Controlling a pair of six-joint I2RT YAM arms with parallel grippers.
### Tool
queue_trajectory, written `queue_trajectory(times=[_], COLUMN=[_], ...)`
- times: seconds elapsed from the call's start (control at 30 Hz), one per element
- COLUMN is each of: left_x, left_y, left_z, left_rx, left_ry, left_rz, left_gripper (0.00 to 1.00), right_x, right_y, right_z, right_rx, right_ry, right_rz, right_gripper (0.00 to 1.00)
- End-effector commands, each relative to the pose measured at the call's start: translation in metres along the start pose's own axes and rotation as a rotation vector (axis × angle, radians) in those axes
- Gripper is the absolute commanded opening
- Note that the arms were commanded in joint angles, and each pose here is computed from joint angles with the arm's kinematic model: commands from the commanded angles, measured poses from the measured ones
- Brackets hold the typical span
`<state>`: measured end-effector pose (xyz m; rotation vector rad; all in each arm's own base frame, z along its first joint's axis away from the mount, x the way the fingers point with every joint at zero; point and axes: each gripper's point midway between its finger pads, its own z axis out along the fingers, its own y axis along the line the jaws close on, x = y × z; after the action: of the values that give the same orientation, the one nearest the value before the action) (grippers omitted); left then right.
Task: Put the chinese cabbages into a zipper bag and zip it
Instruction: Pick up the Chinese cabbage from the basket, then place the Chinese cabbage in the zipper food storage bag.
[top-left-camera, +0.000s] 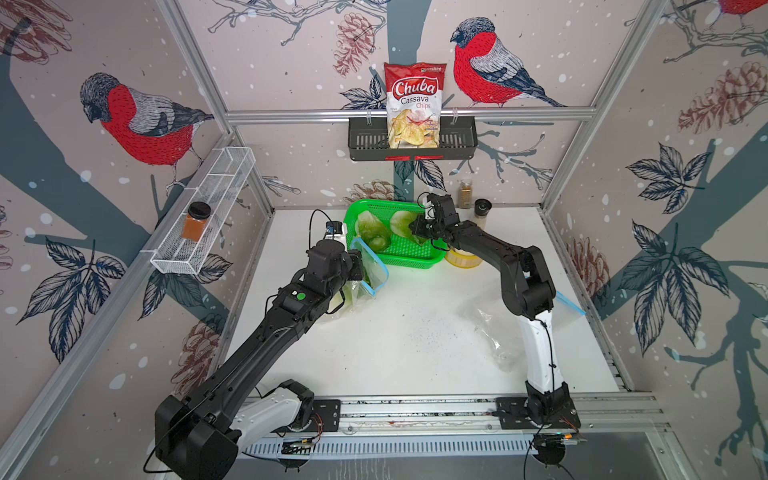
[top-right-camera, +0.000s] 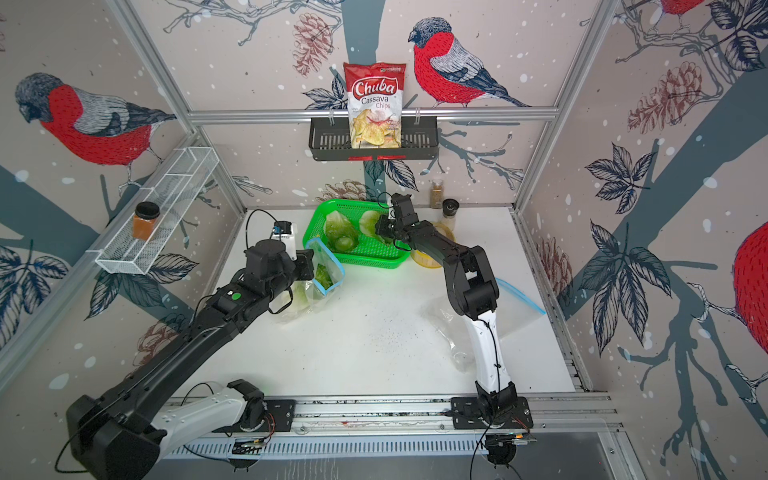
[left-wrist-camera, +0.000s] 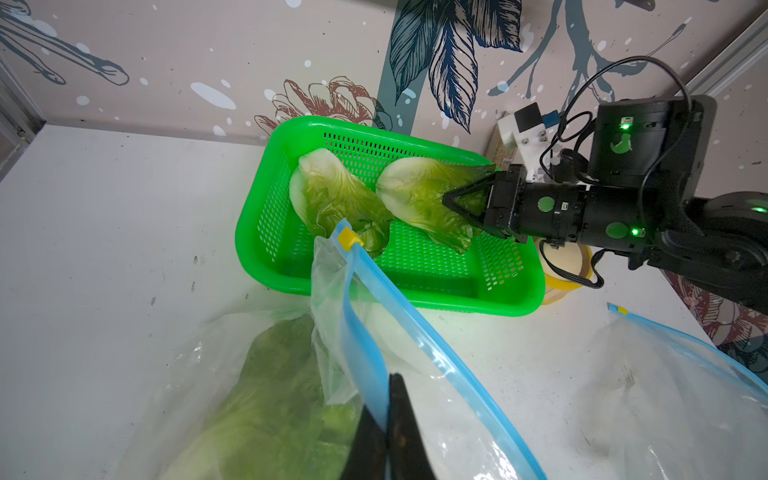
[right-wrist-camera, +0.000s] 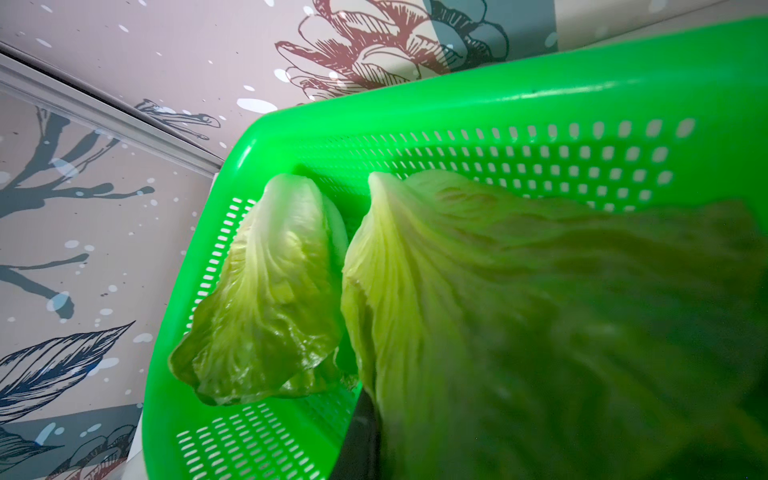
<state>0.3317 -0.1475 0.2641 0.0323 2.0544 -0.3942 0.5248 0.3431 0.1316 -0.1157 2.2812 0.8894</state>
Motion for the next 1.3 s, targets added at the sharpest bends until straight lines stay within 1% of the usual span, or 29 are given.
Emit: queue_trajectory(times=[0.0, 0.07, 0.2, 0.3, 0.43, 0.6, 0.73, 0.87, 0.9, 0.93, 1.07, 1.2, 1.27], left_x=[-0.009, -0.008, -0.007, -0.004, 0.003, 0.01, 0.009, 0.009, 0.008, 0.008, 0.003, 0.0, -0.003], left_y=[-0.004, -0.004, -0.006, -0.009, -0.011, -0.015, -0.016, -0.019, -0.019, -0.019, -0.025, -0.029, -0.032], left_z=[-0.002, -0.003, -0.003, -0.002, 0.002, 0.009, 0.011, 0.011, 0.011, 0.011, 0.006, 0.0, -0.004], left_rx=[0.019, 0.022, 0.032, 0.05, 0.065, 0.083, 0.089, 0.101, 0.101, 0.101, 0.129, 0.158, 0.18], left_ry=[-0.03, -0.026, -0.018, -0.007, 0.017, 0.045, 0.04, 0.033, 0.03, 0.03, 0.011, -0.01, -0.019], left_rz=[-0.001, 0.004, 0.01, 0.015, 0.016, 0.014, 0.006, 0.009, 0.009, 0.009, 0.012, 0.02, 0.025], left_gripper=[0.0, 0.0, 0.0, 0.0, 0.0, 0.0, 0.0, 0.0, 0.0, 0.0, 0.0, 0.0, 0.0], right_x=[-0.025, -0.029, -0.032, -0.025, -0.013, 0.012, 0.044, 0.081, 0.089, 0.095, 0.12, 0.137, 0.149], right_y=[0.025, 0.031, 0.041, 0.047, 0.061, 0.093, 0.128, 0.155, 0.159, 0.168, 0.185, 0.19, 0.191], right_z=[-0.021, -0.036, -0.064, -0.086, -0.123, -0.178, -0.22, -0.248, -0.249, -0.26, -0.267, -0.264, -0.254], right_rx=[-0.068, -0.061, -0.066, -0.07, -0.054, -0.042, -0.073, -0.111, -0.112, -0.136, -0.165, -0.168, -0.17], right_ry=[-0.115, -0.147, -0.186, -0.198, -0.22, -0.24, -0.236, -0.175, -0.157, -0.156, -0.074, -0.019, 0.027], right_rz=[-0.048, -0.072, -0.094, -0.114, -0.155, -0.271, -0.38, -0.472, -0.49, -0.512, -0.56, -0.599, -0.619], right_gripper=[0.05, 0.02, 0.01, 0.0, 0.0, 0.0, 0.0, 0.0, 0.0, 0.0, 0.0, 0.0, 0.0])
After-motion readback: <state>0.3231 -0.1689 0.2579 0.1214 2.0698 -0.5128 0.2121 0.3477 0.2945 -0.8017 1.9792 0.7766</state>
